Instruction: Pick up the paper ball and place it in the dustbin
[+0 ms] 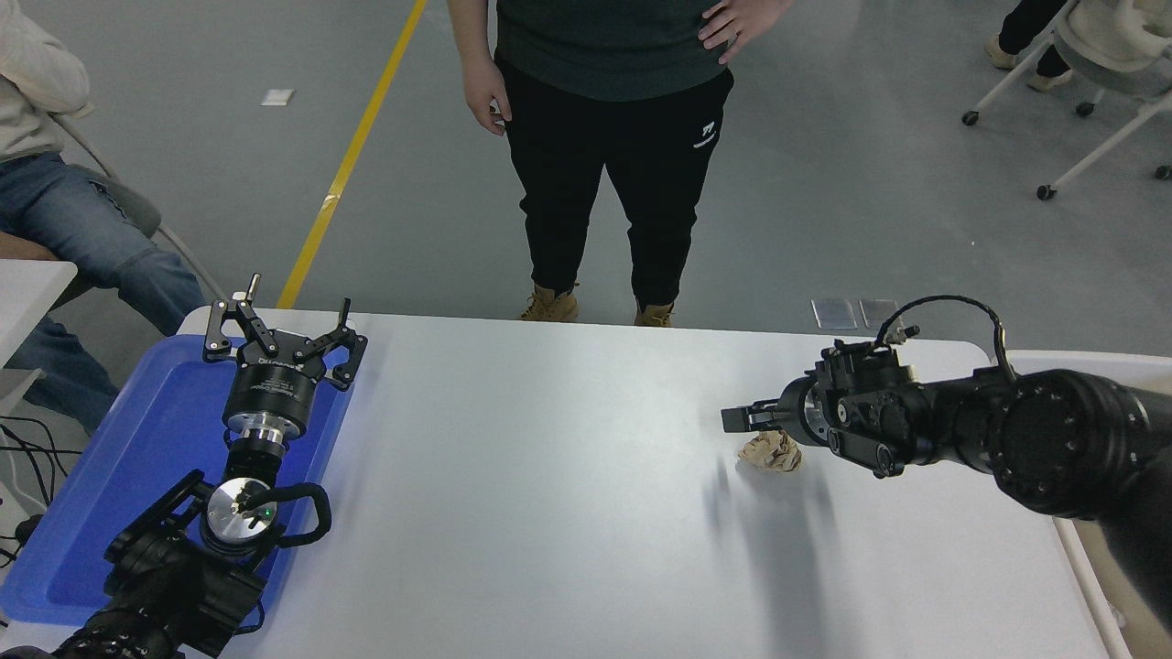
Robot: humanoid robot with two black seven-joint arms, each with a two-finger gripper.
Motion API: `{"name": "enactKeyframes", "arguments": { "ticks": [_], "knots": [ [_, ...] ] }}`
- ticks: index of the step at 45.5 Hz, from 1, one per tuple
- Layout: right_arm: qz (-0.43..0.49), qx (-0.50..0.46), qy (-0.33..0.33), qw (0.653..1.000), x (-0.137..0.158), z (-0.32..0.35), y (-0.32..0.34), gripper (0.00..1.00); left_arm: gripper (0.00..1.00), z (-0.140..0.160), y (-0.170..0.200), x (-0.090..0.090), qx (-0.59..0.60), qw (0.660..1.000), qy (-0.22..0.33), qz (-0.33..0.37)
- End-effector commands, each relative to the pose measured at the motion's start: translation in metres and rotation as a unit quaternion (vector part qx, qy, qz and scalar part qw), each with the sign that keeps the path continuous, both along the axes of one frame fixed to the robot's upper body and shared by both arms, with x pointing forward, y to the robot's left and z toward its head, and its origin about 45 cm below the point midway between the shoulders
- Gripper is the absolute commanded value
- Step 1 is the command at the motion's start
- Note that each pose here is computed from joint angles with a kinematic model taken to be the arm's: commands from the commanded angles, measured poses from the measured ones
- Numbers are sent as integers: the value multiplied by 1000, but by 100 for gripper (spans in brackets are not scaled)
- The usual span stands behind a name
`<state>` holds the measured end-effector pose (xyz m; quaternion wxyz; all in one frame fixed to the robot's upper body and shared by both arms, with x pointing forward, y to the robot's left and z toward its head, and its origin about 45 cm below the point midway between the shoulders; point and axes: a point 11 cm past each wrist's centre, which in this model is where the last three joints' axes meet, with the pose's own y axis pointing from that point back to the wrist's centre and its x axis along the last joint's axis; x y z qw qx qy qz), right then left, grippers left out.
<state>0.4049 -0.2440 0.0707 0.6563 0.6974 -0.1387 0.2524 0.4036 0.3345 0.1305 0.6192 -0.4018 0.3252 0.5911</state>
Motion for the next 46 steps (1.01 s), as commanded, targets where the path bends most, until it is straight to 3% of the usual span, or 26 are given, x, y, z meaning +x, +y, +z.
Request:
{"name": "enactKeyframes", "arguments": {
  "ticks": [1, 8, 12, 17, 21, 26, 31, 46],
  "knots": [
    [-3, 1, -2, 1000, -11, -16, -5, 100, 100, 0, 0, 0, 0, 1000, 0, 0],
    [-6, 4, -8, 1000, -15, -22, -5, 97, 100, 0, 0, 0, 0, 1000, 0, 1],
    [-3, 1, -5, 1000, -17, -24, -6, 89, 100, 0, 0, 0, 0, 1000, 0, 0],
    [2, -3, -5, 1000, -17, -24, -6, 68, 100, 0, 0, 0, 0, 1000, 0, 0],
    [3, -1, -3, 1000, -18, -25, -5, 45, 100, 0, 1, 0, 0, 1000, 0, 1],
    [4, 0, 0, 1000, -20, -26, -5, 34, 100, 0, 0, 0, -1, 1000, 0, 0],
    [14, -3, 2, 1000, -21, -26, -4, 1, 100, 0, 0, 0, 0, 1000, 0, 0],
    [26, -10, 3, 1000, -11, -4, -9, 0, 100, 0, 1, 0, 1, 1000, 0, 0]
  ]
}}
